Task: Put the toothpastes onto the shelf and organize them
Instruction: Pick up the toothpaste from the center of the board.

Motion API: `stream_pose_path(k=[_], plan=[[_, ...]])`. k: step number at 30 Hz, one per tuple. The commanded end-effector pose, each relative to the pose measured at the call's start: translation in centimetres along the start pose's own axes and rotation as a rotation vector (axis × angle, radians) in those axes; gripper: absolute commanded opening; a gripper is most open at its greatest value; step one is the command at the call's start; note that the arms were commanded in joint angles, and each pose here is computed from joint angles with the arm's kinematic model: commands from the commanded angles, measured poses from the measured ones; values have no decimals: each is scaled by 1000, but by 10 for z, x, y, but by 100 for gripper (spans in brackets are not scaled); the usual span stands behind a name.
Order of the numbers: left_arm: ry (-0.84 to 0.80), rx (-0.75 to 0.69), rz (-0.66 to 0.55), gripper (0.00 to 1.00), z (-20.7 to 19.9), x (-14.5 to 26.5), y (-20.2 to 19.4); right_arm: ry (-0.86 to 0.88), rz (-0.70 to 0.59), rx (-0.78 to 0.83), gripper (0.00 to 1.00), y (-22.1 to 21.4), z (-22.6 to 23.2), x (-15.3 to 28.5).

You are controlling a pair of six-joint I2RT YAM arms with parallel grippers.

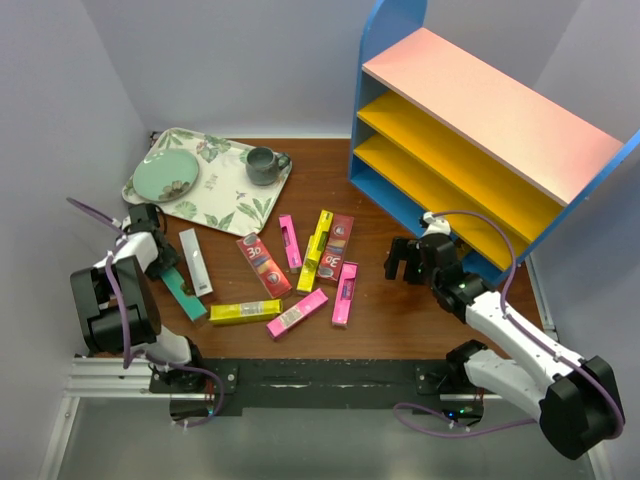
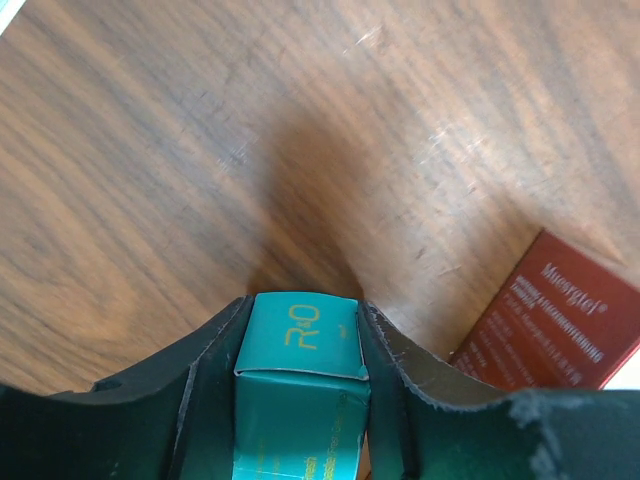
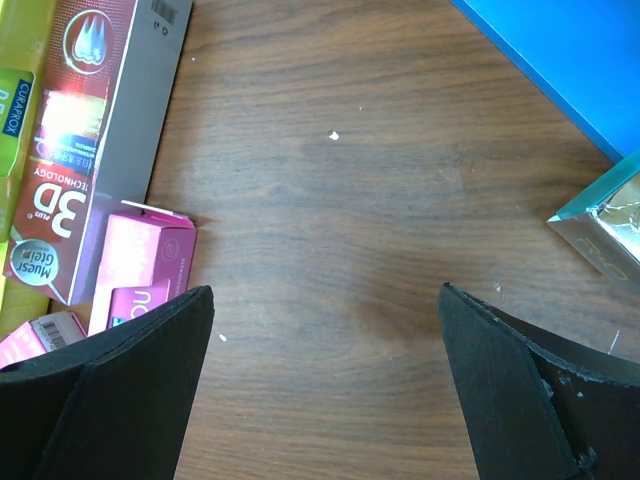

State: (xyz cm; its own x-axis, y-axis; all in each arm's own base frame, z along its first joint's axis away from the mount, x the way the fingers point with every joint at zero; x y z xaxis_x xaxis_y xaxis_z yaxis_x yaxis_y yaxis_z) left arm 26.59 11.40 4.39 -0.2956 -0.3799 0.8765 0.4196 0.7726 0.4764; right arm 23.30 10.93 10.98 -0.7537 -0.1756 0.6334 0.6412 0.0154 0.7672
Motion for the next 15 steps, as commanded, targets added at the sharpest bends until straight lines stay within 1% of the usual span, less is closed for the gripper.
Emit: stream_pose_path(k=[1, 2, 8, 11, 15], plan=[[-40, 41, -35, 28, -15, 9, 22, 33, -32, 13, 98, 6, 5, -2], [-36, 43, -40, 27, -14, 11, 23, 39, -37, 13, 98, 7, 6, -2], [-64, 88, -169, 22, -9, 44, 46, 112, -40, 33, 98, 9, 16, -1], [-101, 107, -221, 20, -9, 65, 55, 150, -46, 40, 98, 11, 22, 1], [-187, 148, -307, 20, -10, 104, 70, 171, -61, 43, 98, 13, 24, 6]])
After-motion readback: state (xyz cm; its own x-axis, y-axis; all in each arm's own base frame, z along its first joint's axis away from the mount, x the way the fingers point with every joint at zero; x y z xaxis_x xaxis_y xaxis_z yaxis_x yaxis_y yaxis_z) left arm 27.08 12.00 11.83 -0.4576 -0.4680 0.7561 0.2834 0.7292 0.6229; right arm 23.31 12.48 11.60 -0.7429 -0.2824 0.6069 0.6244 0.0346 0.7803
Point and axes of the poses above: each gripper's point midway between its finger pads, its own x axis back along the fingers, its own z axis along the line the jaws close on, y = z × x, the point moved 3 cm from there along x, back along the fingers, and after that the axes turned 11 degrees about x, right-handed, at the moved point
